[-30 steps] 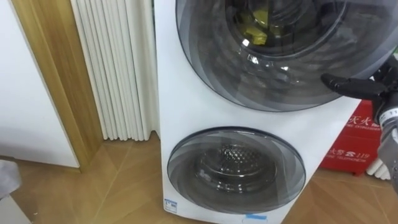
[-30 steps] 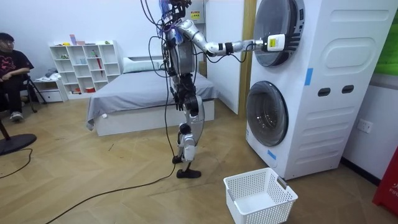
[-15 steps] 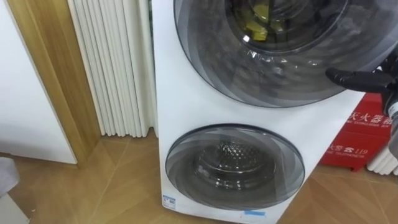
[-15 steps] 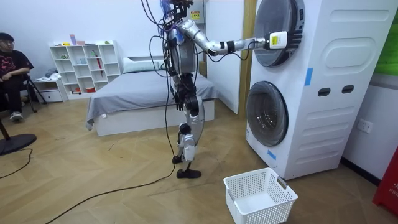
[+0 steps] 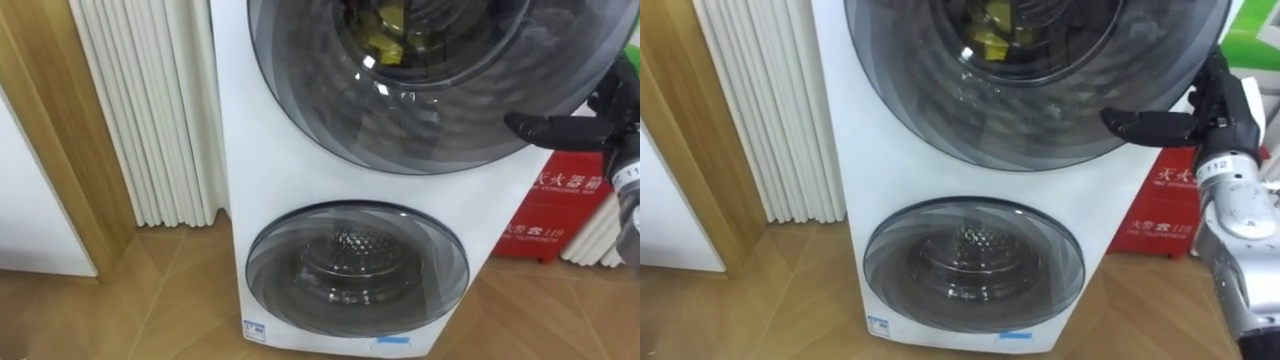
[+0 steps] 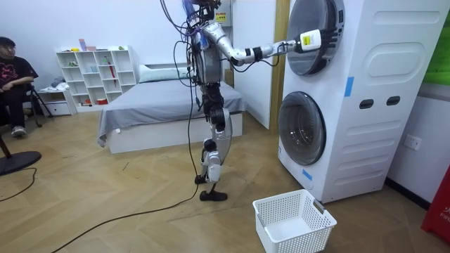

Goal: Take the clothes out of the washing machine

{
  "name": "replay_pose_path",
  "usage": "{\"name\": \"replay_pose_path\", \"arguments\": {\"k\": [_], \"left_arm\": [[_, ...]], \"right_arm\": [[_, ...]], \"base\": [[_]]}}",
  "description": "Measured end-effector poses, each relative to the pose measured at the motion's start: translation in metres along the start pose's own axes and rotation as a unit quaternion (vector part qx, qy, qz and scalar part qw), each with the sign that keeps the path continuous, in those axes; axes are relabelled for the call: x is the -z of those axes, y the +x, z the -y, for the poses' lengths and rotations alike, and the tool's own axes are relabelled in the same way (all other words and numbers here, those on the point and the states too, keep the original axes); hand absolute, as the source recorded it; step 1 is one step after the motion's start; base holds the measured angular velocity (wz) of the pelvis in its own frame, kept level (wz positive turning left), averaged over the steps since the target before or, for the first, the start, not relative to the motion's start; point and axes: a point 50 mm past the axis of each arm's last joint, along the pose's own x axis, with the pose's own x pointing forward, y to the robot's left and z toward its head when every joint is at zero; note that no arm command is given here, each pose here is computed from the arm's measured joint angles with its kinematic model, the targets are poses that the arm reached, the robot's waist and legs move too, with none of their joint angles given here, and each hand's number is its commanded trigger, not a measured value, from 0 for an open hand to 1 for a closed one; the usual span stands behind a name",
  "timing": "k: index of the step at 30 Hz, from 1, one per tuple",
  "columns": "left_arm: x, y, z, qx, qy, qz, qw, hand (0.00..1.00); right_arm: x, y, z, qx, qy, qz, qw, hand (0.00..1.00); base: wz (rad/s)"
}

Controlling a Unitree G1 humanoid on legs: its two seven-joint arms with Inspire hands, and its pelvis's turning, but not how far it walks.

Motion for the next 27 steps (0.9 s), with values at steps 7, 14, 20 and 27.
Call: {"name": "replay_pose_path", "arguments": {"k": [7, 14, 20, 27], "left_arm": [[0.005, 0.0, 0.005, -0.003, 0.01, -0.007, 1.0, 0.0], [0.008, 0.001, 0.009, -0.003, 0.024, -0.016, 1.0, 0.0], [0.003, 0.001, 0.014, -0.004, 0.028, -0.008, 1.0, 0.0], [-0.001, 0.001, 0.016, -0.001, 0.038, 0.009, 0.999, 0.0]], "right_arm": [[0.001, -0.027, 0.004, 0.0, -0.078, 0.038, 0.996, 0.0], [0.006, -0.043, -0.006, -0.01, -0.067, 0.051, 0.996, 0.0], [0.013, -0.07, -0.01, -0.03, -0.044, 0.056, 0.997, 0.0], [0.017, -0.083, -0.015, -0.064, -0.039, 0.057, 0.996, 0.0]], "base": [[-0.01], [0.0], [-0.02], [-0.07]]}}
